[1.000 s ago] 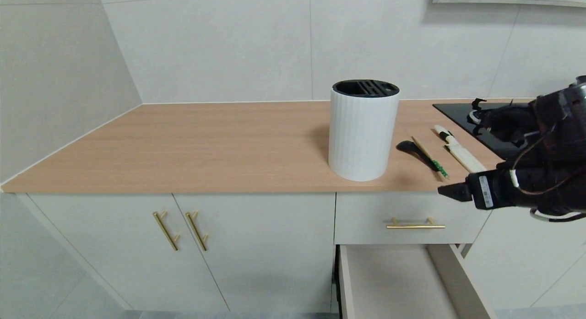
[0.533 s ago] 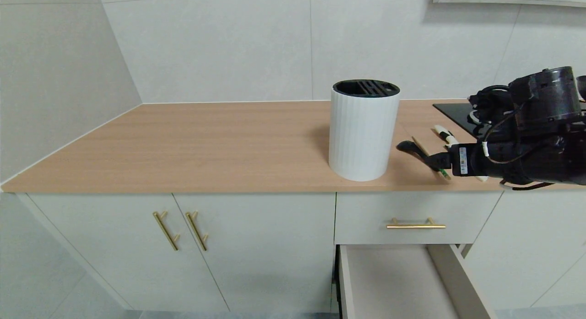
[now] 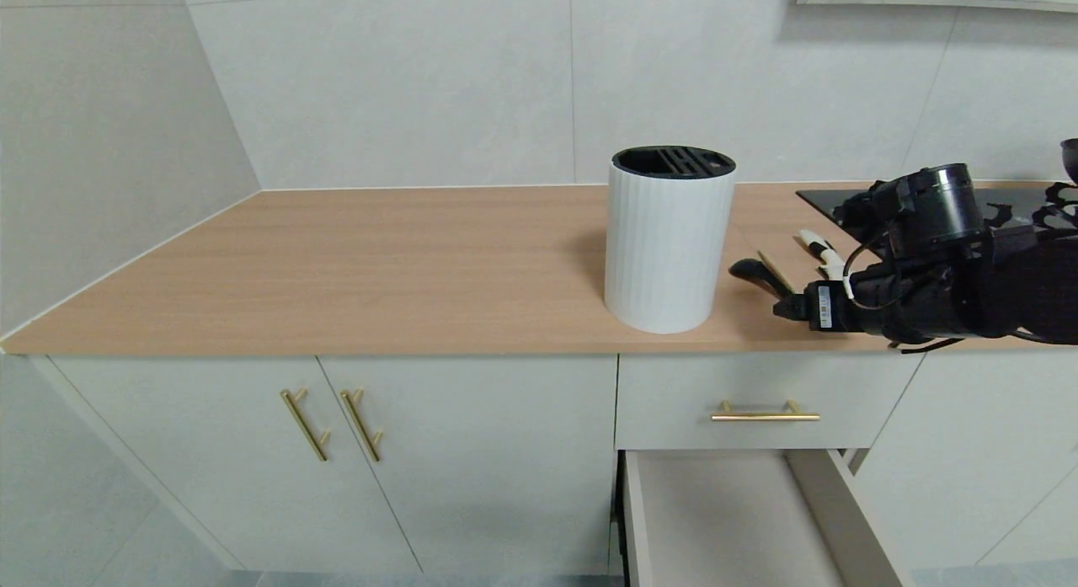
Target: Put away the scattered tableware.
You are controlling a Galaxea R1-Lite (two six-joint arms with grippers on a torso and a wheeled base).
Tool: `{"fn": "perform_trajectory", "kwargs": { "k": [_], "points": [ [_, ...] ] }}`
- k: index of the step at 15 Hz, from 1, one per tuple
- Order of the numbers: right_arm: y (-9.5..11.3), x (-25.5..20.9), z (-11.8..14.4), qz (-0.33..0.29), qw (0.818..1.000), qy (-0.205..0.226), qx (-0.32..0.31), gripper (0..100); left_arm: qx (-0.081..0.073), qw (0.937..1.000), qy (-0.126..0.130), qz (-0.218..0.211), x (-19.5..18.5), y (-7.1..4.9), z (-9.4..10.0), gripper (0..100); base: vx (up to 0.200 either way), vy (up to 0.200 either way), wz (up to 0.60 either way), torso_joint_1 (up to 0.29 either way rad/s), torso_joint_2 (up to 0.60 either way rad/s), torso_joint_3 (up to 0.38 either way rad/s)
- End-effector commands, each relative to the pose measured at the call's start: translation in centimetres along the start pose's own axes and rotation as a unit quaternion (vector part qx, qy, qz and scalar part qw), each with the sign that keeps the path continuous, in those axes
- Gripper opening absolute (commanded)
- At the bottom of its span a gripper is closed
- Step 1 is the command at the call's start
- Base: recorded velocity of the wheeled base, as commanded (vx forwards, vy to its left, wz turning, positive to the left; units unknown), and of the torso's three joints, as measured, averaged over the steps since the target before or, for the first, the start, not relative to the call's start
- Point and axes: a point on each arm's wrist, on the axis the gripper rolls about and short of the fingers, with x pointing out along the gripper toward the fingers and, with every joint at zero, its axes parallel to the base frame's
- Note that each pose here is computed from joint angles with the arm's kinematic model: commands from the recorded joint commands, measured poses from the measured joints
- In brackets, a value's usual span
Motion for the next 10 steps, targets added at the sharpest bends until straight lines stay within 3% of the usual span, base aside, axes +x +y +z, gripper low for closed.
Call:
{"fn": "perform_trajectory", "kwargs": {
  "k": [1,10],
  "points": [
    [0.1,1.5,-0.6,-0.005,1.0,0.017,-0.003,100,0.0,1.0,0.0,0.0,0.0,0.0,0.0,100,0.0,0.0,0.0,0.0,0.0,0.0],
    [-0.6,2.8,-0.5,-0.022,1.0,0.022,0.004,100,0.0,1.0,0.0,0.0,0.0,0.0,0.0,100,0.0,0.0,0.0,0.0,0.0,0.0]
  ]
}}
